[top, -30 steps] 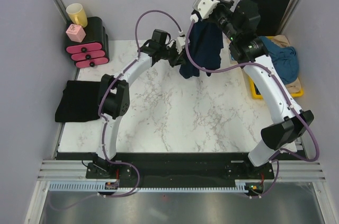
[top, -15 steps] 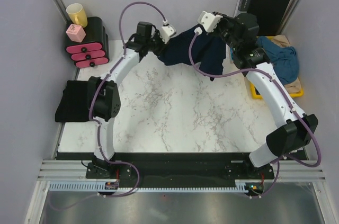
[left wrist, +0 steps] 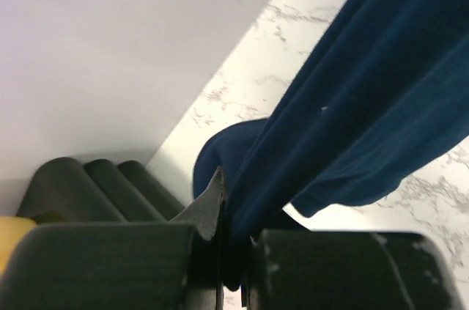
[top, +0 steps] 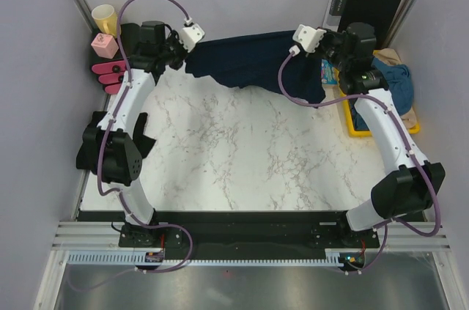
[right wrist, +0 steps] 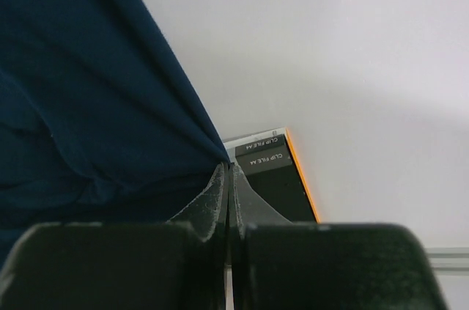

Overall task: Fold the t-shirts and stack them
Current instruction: Move the tshirt to the center of the board

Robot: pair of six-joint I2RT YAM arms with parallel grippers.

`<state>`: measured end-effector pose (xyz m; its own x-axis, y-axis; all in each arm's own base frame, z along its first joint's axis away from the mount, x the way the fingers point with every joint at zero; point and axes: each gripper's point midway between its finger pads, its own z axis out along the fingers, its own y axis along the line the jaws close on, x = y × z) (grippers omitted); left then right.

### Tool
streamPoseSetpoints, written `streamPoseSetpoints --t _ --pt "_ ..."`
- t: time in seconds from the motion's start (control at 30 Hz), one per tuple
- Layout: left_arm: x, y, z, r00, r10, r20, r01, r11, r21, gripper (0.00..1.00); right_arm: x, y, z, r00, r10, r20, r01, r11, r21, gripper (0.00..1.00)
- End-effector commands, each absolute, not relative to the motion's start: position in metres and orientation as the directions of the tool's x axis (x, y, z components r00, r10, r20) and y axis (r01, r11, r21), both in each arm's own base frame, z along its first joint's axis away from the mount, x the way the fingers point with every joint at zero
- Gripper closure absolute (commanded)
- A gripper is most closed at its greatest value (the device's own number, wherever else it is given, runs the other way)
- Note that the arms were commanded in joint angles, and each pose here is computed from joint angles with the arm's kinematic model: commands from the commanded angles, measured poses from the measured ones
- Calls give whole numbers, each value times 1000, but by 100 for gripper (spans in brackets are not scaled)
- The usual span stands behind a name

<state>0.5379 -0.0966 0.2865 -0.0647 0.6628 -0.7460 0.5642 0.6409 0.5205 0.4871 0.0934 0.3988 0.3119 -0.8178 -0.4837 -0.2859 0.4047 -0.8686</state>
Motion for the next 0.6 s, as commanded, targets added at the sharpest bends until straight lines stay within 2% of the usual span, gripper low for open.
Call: streamPoseSetpoints --t 0.0,0.13,0.23,0.37,0.57 --pt "528 -79 274 -95 718 -689 578 603 549 98 498 68 441 326 -834 -446 -176 410 -895 100" --pt "516 -89 262 -91 713 -695 649 572 502 98 494 80 428 368 -828 -424 -240 356 -903 100" --pt "490 -94 232 -86 759 -646 755 473 455 98 474 92 406 398 -809 -432 -358 297 -885 100" --pt "439 -91 186 -39 843 -536 891 272 364 98 421 104 339 371 -799 -472 -620 165 -767 100" --pt "366 -78 117 -34 908 -418 985 102 140 98 333 118 247 346 -794 -499 -833 -16 -553 100"
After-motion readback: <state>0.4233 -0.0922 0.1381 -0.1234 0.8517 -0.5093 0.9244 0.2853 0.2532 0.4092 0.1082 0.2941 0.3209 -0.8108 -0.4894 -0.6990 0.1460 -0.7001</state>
